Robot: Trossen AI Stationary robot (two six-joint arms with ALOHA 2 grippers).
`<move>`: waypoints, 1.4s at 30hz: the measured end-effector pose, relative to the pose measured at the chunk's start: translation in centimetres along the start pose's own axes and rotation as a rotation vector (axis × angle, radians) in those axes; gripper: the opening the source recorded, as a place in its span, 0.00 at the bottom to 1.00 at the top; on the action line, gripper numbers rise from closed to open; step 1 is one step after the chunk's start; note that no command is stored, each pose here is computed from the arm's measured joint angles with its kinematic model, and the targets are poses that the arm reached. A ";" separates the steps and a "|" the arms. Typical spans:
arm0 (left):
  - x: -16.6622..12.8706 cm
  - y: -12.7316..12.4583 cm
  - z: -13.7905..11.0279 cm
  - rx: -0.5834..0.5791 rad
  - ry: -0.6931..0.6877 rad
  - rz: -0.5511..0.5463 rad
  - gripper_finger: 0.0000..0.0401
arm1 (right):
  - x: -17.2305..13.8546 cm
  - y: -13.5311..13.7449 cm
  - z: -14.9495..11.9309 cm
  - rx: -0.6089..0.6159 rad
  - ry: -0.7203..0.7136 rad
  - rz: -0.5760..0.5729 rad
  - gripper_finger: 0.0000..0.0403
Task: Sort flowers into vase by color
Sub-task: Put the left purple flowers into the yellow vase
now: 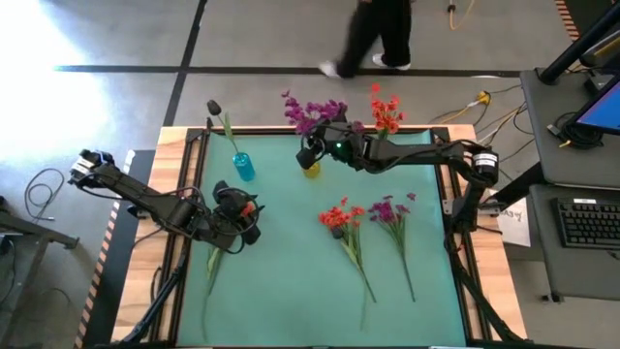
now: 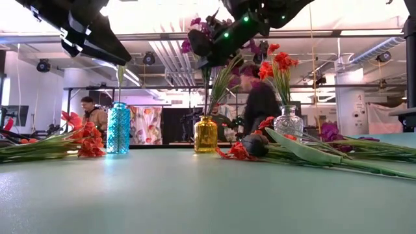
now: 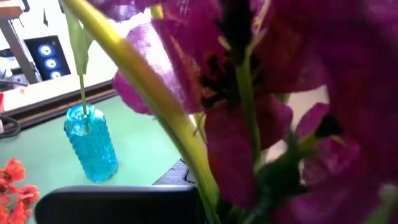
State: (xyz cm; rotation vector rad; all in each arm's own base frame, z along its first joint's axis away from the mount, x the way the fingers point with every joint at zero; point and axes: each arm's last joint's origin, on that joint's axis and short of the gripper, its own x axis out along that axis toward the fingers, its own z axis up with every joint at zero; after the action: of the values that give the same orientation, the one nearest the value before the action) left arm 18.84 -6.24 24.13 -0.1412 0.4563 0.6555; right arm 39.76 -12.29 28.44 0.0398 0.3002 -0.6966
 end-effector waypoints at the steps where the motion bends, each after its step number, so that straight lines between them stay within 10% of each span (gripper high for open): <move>1: 0.0 0.0 0.0 -0.004 0.000 0.000 0.39 | 0.1 0.0 -0.1 -0.001 0.004 0.000 0.06; 25: 0.6 -0.5 -0.6 0.022 0.013 0.024 0.39 | 0.4 0.2 -0.5 0.034 0.015 -0.001 0.08; 42: 0.6 -0.6 -0.6 0.009 0.015 0.025 0.39 | -0.8 1.1 -1.0 -0.004 0.102 0.022 0.56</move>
State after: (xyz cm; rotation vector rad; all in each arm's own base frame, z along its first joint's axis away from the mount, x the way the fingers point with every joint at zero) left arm 19.41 -6.49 23.28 -0.1318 0.4765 0.6771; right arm 39.63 -10.86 27.61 0.0753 0.3983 -0.6729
